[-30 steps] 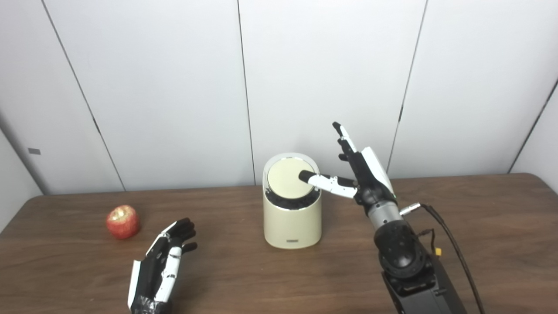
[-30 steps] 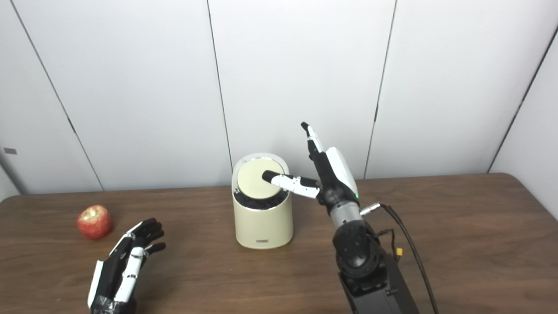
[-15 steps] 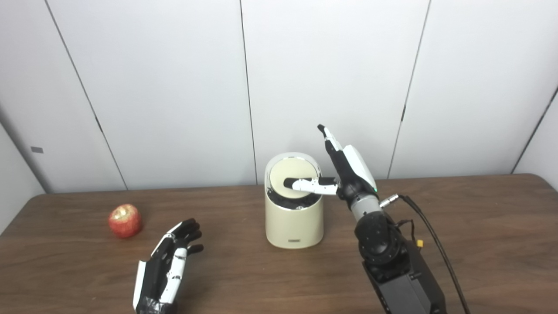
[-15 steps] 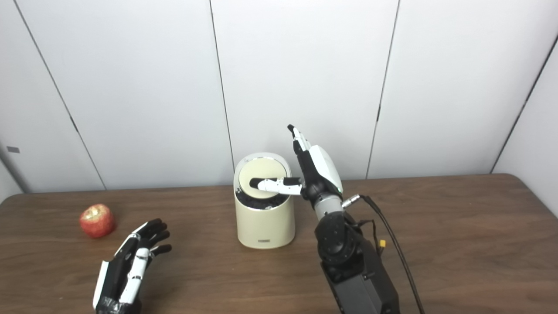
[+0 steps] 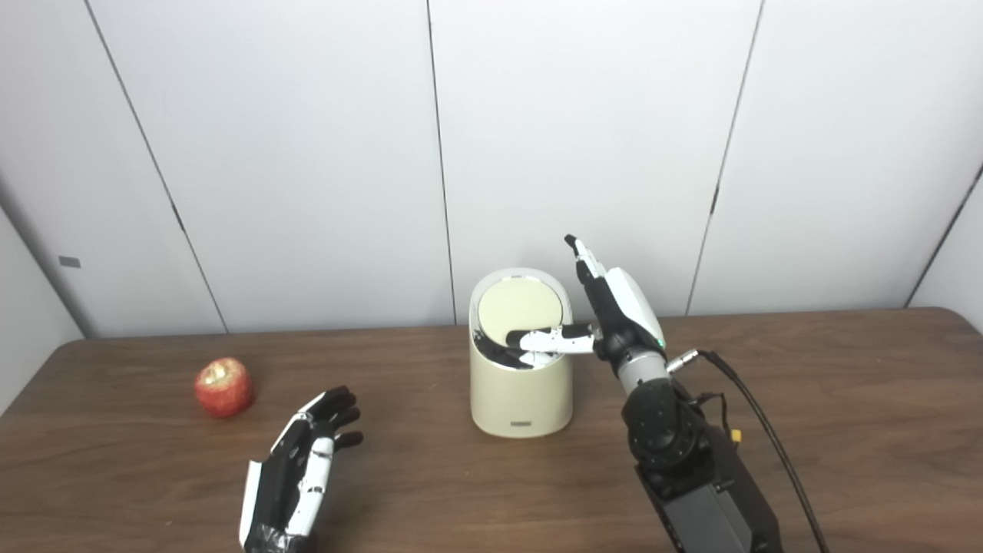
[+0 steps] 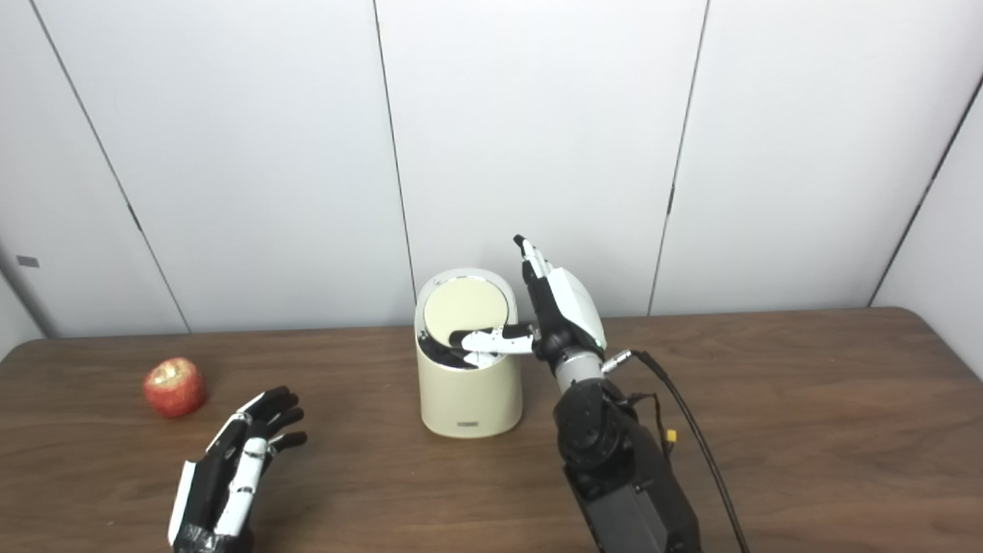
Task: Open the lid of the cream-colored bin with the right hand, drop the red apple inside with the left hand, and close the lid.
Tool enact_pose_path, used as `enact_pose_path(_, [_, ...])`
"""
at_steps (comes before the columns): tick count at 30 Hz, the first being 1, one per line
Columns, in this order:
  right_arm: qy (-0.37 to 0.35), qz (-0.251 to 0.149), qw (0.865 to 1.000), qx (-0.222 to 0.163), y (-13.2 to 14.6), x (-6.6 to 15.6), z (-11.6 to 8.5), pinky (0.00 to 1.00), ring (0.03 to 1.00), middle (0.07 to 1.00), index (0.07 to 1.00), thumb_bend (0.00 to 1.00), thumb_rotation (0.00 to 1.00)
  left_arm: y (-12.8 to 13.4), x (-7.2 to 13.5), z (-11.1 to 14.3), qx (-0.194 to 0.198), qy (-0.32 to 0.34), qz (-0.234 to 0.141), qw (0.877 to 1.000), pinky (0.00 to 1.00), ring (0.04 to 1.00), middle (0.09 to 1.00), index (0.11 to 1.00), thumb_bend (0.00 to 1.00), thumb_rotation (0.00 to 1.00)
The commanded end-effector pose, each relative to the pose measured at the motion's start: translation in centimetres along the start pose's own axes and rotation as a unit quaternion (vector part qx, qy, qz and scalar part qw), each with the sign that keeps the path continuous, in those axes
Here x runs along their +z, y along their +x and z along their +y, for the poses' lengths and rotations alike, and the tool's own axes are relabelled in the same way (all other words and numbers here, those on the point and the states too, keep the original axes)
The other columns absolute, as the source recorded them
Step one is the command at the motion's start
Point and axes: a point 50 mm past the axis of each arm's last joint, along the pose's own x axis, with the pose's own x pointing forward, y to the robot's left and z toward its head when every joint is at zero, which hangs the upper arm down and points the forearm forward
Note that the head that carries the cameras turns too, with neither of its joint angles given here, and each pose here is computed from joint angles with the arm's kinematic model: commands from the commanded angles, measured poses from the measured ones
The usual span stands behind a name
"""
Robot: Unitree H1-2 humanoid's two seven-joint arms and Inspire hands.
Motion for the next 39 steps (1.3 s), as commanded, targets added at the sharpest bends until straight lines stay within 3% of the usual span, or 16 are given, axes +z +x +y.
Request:
enact_pose_path(1, [-0.009,-0.036,0.999,-0.029,0.98,1.96,-1.67,0.90,1.000,1.000,1.000,0.78,0.28,-0.24,0.29,-0.29,-0.001,0.000,-0.009,1.000,0.69,0.783,0.795,0.792,0.18,0.58])
enact_pose_path(18, [-0.018,-0.033,0.999,-0.029,0.56,1.75,-1.57,0.87,0.989,1.000,1.000,0.61,0.11,-0.23,0.38,-0.36,0.001,0.001,-0.007,1.000,0.70,0.781,0.792,0.791,0.19,0.58])
enact_pose_path(24, [-0.026,-0.029,0.999,-0.029,0.36,1.51,-1.46,0.83,0.966,1.000,1.000,0.67,0.01,-0.24,0.51,-0.42,-0.002,-0.001,-0.008,1.000,0.69,0.781,0.792,0.789,0.19,0.58])
enact_pose_path(30, [-0.034,-0.030,0.998,-0.030,0.26,1.63,-1.38,0.82,0.983,1.000,0.994,0.79,0.00,-0.20,0.53,-0.32,-0.003,0.004,-0.008,1.000,0.70,0.785,0.796,0.795,0.19,0.61])
enact_pose_path(39, [-0.031,-0.026,0.999,-0.029,0.13,1.44,-1.44,0.80,0.959,1.000,0.993,0.76,0.00,-0.16,0.58,-0.38,0.000,-0.002,-0.008,1.000,0.70,0.784,0.793,0.789,0.19,0.59])
